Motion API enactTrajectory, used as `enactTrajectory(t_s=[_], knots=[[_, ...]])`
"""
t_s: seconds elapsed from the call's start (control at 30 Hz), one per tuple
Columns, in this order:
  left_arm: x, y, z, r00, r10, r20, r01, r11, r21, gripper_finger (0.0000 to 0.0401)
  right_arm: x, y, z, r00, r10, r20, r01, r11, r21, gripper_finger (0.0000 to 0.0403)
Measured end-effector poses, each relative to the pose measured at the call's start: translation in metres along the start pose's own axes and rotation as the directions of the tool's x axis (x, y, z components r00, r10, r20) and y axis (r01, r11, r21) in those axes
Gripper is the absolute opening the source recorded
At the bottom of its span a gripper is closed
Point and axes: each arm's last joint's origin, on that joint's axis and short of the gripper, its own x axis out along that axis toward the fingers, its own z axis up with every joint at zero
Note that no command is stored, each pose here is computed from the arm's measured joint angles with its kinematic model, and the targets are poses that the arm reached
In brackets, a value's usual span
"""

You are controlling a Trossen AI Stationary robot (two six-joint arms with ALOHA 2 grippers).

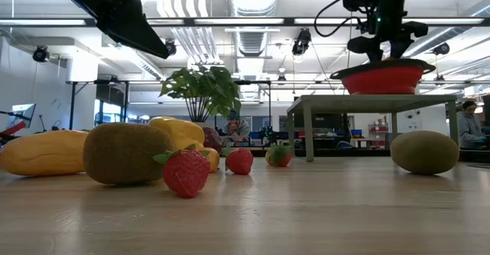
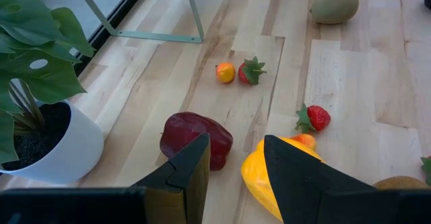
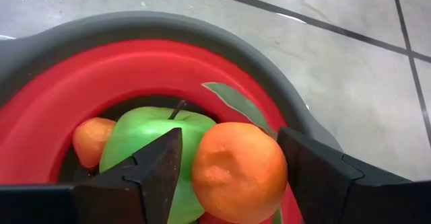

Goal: Pick & Place Fruit
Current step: Put the orange into the red strainer bowl on the shelf, then put the brown kiwi into the red strainer bowl on the shelf

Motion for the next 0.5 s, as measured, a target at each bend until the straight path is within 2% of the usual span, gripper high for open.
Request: enactTrajectory(t_s=[0.3, 0.5], knots=[[0.000, 0.000, 0.000, 1.000, 0.000, 0.000, 0.000, 1.000, 0.000, 0.0147, -0.012, -0.005, 0.011, 0.998, -0.009, 0.057, 0.009, 1.000, 0.003, 0.0268], [0.000, 0.000, 0.000, 1.000, 0.000, 0.000, 0.000, 1.000, 0.000, 0.0147, -0.029, -0.003, 0.015, 0.994, 0.043, 0.103, -0.038, 0.998, -0.047, 0.0265]])
